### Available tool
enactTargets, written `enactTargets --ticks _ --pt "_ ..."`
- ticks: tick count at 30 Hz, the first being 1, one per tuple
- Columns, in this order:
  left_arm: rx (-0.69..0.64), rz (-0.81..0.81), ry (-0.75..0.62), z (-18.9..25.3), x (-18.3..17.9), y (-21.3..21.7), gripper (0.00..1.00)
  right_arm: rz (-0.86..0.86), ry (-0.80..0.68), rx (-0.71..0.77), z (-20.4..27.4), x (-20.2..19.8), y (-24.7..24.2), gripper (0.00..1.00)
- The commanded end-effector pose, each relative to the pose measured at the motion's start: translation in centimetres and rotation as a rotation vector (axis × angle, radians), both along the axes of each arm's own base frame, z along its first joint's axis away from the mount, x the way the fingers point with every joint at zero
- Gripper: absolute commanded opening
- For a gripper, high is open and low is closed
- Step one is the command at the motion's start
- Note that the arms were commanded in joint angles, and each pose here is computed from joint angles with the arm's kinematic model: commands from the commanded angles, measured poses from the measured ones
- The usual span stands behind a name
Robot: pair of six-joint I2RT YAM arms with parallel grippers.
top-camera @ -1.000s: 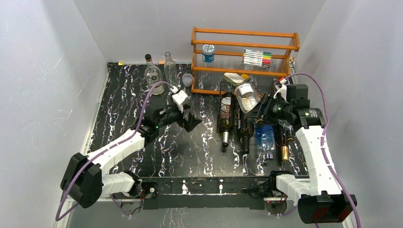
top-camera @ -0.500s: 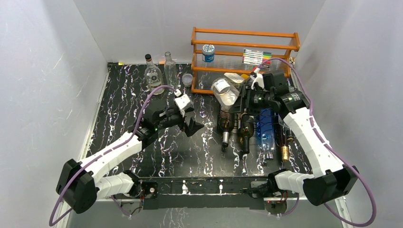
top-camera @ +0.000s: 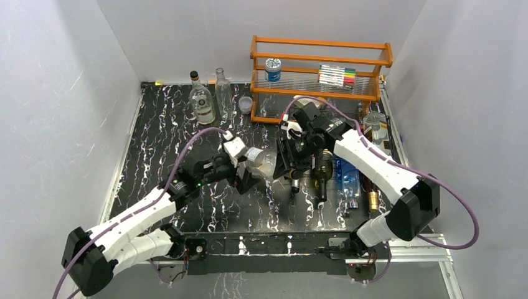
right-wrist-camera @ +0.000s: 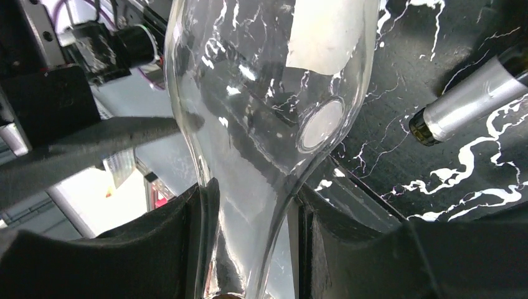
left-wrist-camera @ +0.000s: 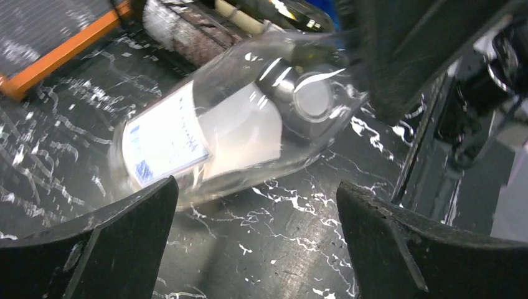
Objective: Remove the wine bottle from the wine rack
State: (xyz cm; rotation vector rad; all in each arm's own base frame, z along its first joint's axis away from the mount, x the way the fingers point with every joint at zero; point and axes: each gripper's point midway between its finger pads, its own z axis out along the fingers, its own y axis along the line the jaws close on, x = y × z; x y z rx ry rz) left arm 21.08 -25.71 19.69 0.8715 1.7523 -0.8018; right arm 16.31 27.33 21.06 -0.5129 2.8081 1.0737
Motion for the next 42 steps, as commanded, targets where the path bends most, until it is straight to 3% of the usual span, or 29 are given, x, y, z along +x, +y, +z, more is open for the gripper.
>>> enactTargets --ticks 1,7,10,14,19,25,30,35,42 --pt "0.022 -0.252 -0.21 3.0 -1.1 -3.7 0.98 0.158 -0.086 0.197 2.9 -1.1 2.1 0.0" --pt "-0.019 -0.478 -0.211 2.4 -3.9 -7.1 0.98 0.168 -0.042 0.175 1.1 -1.5 2.0 0.01" --pt "-0.056 -0.545 -0.209 1.9 -5.0 -8.4 0.98 0.173 -0.032 0.184 0.8 -1.7 2.1 0.1" --pt "-0.094 -0.58 -0.185 1.0 -5.5 -9.2 0.98 0.169 -0.037 0.202 0.8 -1.8 2.2 0.3" --pt "-0.143 -0.617 -0.119 -1.1 -6.6 -10.1 0.98 0.194 0.008 0.262 1.7 -2.3 3.0 0.4" --pt "-0.148 -0.578 -0.124 -2.6 -6.4 -10.7 0.94 0.201 0.0 0.287 2.7 -2.8 2.8 0.68" --pt "-0.126 -0.481 -0.149 -2.6 -4.8 -10.4 0.66 0.202 -0.004 0.323 3.3 -3.1 3.0 0.85" --pt "-0.106 -0.33 -0.173 -1.5 -3.1 -8.8 0.42 0.189 -0.024 0.34 3.7 -2.5 3.4 0.9" --pt "-0.125 -0.162 -0.219 0.3 -1.9 -6.0 0.15 0.067 -0.233 0.308 7.2 1.5 3.8 0.98"
